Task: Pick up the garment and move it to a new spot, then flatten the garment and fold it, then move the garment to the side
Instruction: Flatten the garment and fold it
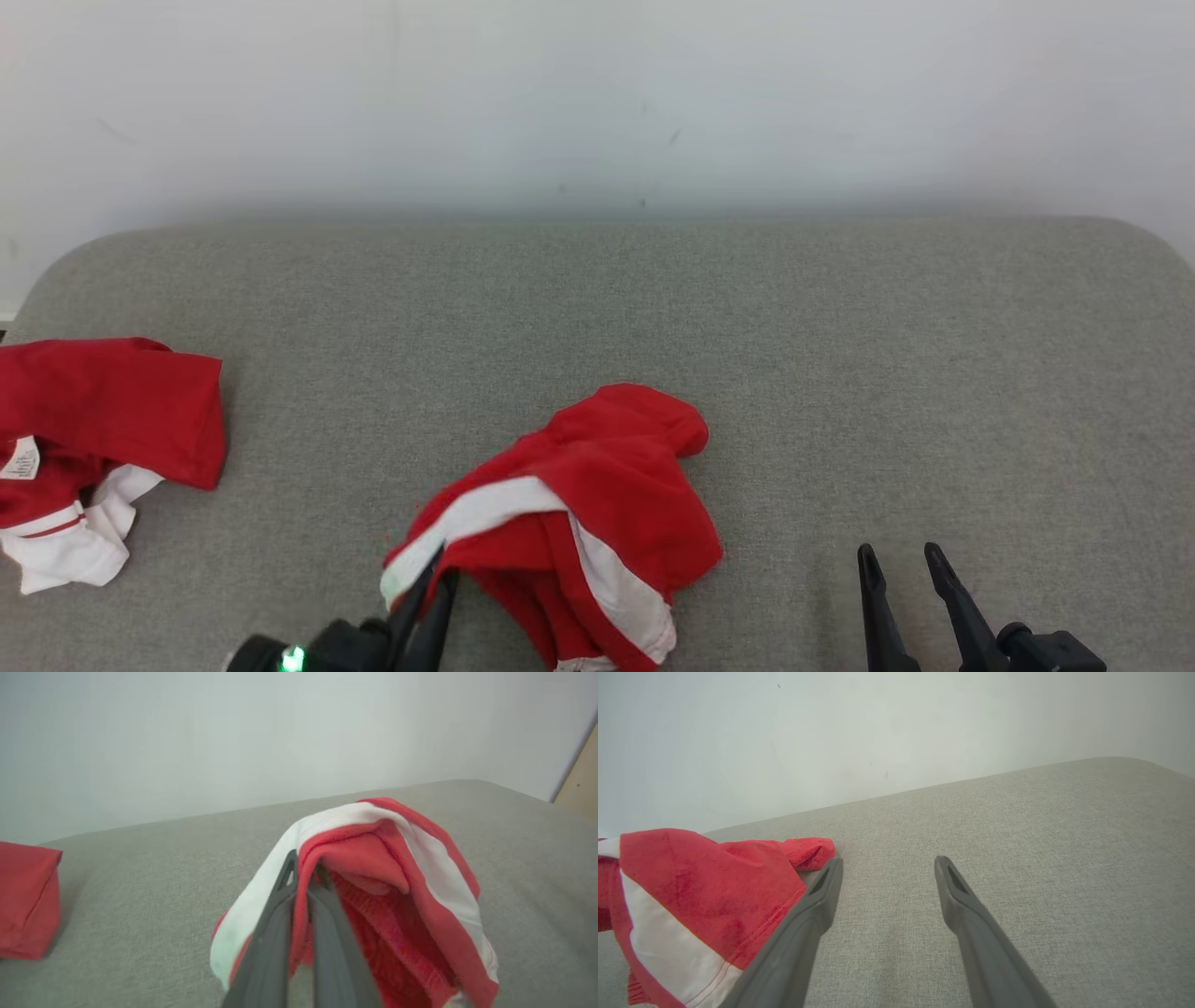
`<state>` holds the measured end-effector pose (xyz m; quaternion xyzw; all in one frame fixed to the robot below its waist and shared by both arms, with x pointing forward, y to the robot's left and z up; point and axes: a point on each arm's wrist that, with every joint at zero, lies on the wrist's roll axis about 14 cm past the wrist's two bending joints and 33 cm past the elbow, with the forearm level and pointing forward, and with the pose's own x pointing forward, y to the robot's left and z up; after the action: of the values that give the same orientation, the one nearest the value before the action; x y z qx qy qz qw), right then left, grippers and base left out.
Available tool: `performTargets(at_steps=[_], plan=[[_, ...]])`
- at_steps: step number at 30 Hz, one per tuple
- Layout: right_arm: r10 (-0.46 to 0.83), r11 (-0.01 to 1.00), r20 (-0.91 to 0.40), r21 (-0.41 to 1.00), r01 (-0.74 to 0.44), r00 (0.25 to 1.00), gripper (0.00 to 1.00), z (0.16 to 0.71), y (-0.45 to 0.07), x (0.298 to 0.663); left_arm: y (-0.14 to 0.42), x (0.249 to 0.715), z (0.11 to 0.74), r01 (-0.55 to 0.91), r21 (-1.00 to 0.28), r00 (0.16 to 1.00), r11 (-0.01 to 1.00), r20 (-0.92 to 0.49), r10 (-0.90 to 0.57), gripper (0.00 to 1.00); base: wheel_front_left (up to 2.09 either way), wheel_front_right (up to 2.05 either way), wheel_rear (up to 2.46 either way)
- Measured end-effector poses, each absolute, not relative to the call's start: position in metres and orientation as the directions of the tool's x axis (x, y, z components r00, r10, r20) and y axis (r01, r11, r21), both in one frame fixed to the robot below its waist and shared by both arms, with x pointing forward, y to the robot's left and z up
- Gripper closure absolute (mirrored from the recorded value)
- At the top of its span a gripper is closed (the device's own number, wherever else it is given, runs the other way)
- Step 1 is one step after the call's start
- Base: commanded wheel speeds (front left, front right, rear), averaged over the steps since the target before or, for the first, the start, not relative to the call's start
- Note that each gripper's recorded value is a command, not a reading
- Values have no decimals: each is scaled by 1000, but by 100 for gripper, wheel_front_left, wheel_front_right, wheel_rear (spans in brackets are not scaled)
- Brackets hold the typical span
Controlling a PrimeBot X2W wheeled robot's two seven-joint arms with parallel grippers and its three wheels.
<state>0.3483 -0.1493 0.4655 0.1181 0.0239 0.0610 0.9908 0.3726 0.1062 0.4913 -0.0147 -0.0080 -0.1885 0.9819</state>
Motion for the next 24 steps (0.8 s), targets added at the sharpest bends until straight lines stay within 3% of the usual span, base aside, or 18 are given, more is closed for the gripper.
performTargets(at_steps=[6, 7, 8, 9, 24], plan=[[143, 963, -28, 237, -132, 989, 0, 467, -144, 347, 96, 335, 433, 370, -121, 909, 921, -157, -385, 100, 0, 0, 0], [144, 962, -29, 237, -133, 989, 0, 467, -144, 347, 94, 334, 431, 370, -128, 908, 920, -161, -387, 78, 0, 0, 0], [145, 962, -28, 237, -134, 989, 0, 467, -143, 347, 92, 333, 431, 364, -138, 909, 921, -160, -384, 20, 0, 0, 0], [145, 962, -28, 236, -135, 989, 0, 467, -143, 347, 92, 334, 432, 354, -151, 914, 923, -154, -376, 0, 0, 0, 0], [224, 947, -40, 246, -208, 974, 0, 463, -118, 349, 147, 324, 474, 128, -217, 991, 968, -8, -132, 0, 0, 0, 0]])
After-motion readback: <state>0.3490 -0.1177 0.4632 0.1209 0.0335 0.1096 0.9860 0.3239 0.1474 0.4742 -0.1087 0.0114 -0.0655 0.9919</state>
